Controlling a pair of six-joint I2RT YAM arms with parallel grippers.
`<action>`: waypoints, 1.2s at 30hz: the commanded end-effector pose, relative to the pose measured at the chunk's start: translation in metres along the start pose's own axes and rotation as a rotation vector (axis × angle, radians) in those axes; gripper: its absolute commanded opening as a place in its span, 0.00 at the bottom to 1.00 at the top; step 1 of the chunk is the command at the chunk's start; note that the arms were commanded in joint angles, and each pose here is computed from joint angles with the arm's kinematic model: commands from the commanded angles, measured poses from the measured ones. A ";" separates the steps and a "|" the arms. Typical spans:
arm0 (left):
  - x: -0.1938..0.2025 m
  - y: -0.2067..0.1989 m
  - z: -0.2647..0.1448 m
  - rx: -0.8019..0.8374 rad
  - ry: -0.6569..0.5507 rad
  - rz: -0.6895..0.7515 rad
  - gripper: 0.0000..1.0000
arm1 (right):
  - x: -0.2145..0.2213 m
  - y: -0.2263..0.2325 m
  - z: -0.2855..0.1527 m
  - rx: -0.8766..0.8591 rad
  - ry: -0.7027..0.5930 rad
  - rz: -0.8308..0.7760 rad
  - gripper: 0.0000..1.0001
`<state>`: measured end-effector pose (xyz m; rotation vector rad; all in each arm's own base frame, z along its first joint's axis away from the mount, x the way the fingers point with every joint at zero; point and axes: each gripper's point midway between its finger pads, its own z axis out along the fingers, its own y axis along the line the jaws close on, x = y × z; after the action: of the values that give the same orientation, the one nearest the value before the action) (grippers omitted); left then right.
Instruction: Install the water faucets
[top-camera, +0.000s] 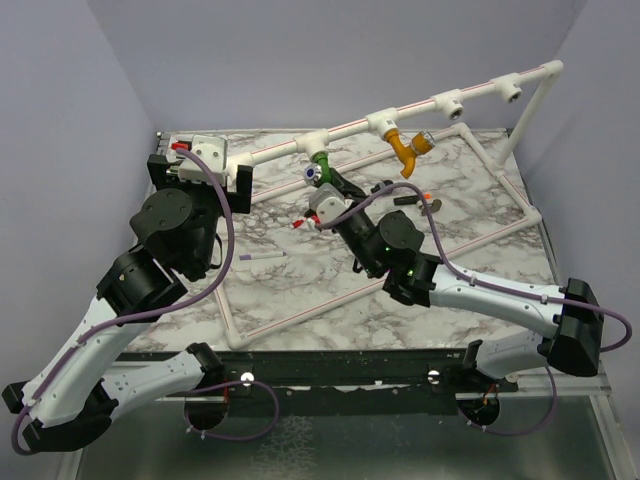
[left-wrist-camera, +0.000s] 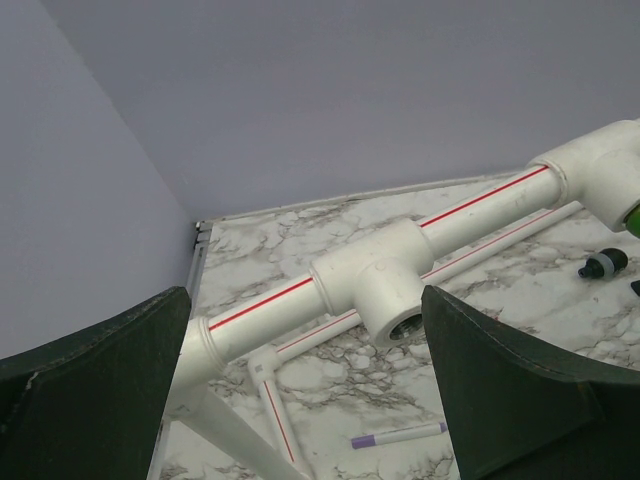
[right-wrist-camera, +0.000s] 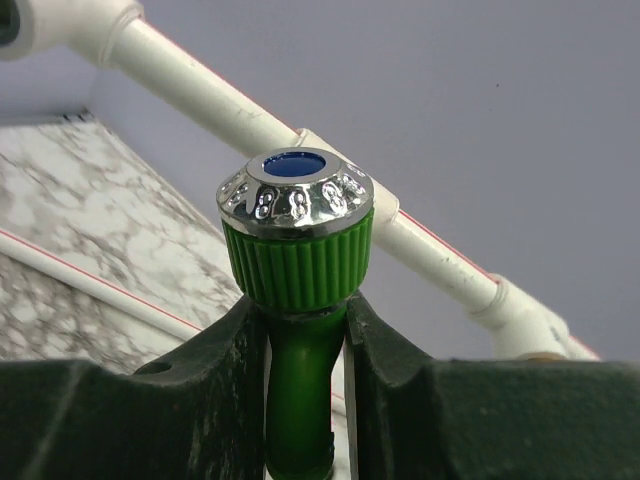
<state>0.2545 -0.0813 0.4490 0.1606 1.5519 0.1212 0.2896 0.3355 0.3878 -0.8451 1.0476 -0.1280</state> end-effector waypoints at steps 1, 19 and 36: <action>-0.003 0.006 -0.005 -0.008 -0.004 -0.001 0.99 | 0.004 0.020 0.000 0.038 -0.001 0.424 0.00; -0.004 0.004 -0.008 0.025 -0.020 -0.019 0.99 | -0.003 0.036 0.002 0.206 -0.014 1.495 0.00; -0.004 0.006 -0.015 0.043 -0.035 -0.036 0.99 | 0.004 0.045 -0.001 0.353 0.059 2.234 0.00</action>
<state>0.2411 -0.0702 0.4608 0.1382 1.5114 0.0756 0.2846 0.3444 0.3891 0.8066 1.2937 1.3823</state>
